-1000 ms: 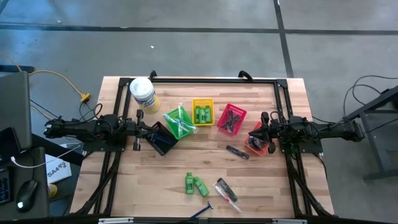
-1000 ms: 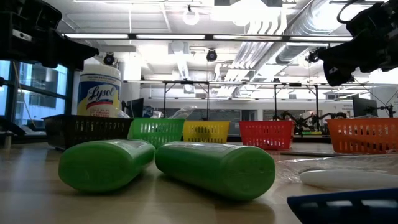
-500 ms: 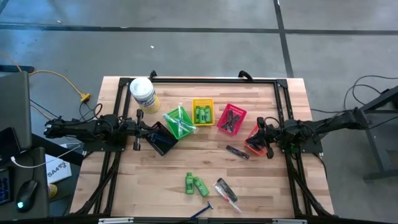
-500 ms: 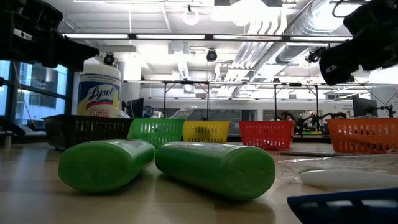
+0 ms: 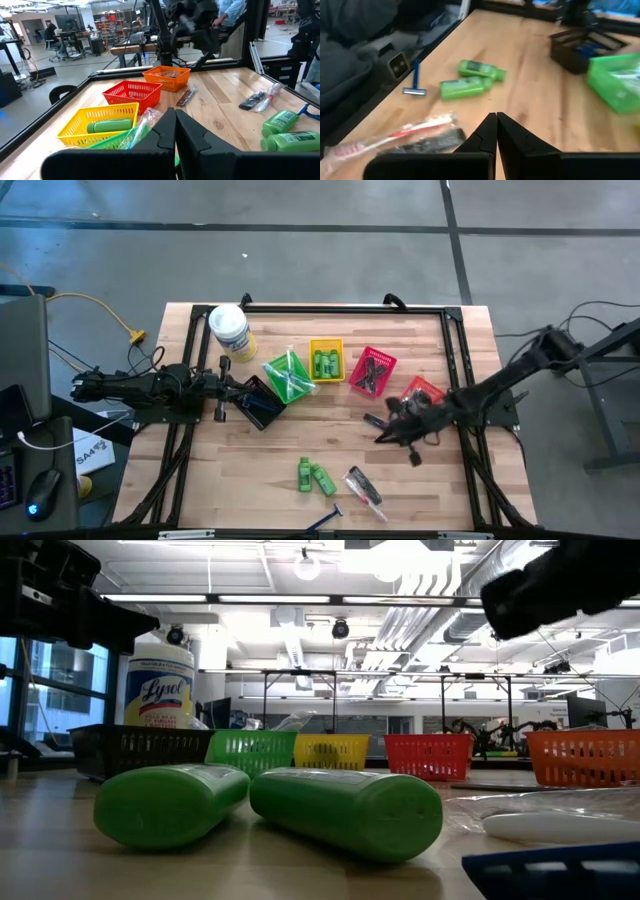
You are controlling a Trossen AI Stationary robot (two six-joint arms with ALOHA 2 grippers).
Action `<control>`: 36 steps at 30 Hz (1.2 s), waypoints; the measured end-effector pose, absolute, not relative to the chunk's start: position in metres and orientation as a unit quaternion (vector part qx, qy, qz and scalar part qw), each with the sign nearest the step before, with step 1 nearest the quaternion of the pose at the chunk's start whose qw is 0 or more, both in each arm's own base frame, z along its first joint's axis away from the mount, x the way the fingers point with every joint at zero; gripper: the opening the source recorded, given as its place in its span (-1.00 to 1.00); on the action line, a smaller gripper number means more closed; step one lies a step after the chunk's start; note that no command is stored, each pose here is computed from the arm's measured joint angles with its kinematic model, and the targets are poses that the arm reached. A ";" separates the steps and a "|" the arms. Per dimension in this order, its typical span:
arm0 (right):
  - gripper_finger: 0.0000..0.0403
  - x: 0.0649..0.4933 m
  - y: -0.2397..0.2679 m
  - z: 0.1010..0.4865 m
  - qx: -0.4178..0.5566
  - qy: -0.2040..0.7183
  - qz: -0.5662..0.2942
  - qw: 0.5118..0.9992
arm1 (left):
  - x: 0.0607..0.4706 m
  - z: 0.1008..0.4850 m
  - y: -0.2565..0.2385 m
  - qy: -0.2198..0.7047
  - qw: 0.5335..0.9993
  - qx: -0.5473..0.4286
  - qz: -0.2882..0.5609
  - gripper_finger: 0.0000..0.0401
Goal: Pick & Place Travel size toiletries
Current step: Put the blue razor into the black bin
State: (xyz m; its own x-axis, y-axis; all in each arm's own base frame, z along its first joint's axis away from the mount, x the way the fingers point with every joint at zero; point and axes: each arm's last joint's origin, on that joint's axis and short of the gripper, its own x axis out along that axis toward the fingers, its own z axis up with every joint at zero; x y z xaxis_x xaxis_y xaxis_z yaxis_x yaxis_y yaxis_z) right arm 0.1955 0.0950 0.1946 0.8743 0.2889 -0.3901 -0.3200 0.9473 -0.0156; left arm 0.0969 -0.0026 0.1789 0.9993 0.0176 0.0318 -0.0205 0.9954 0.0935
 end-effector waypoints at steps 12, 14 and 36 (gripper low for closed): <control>-0.99 0.260 0.149 0.192 -0.038 0.246 0.196 0.949 | 0.097 0.177 -0.003 -0.008 0.999 0.034 0.010 -1.00; -0.99 0.267 0.156 0.188 -0.037 0.255 0.207 0.944 | 0.097 0.176 -0.003 0.000 0.999 0.034 0.010 -1.00; -0.66 0.324 0.281 0.146 0.038 0.316 0.180 0.931 | 0.097 0.175 -0.003 0.005 1.000 -0.028 0.008 -1.00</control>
State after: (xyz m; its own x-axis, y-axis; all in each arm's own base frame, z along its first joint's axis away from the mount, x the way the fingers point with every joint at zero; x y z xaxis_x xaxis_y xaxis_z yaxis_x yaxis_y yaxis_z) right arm 0.3239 0.2806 0.1456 0.7358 0.3596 -0.5738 -0.3110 0.9322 0.1853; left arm 0.0970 -0.0027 0.1749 0.9998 0.0149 -0.0112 -0.0155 0.9983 -0.0562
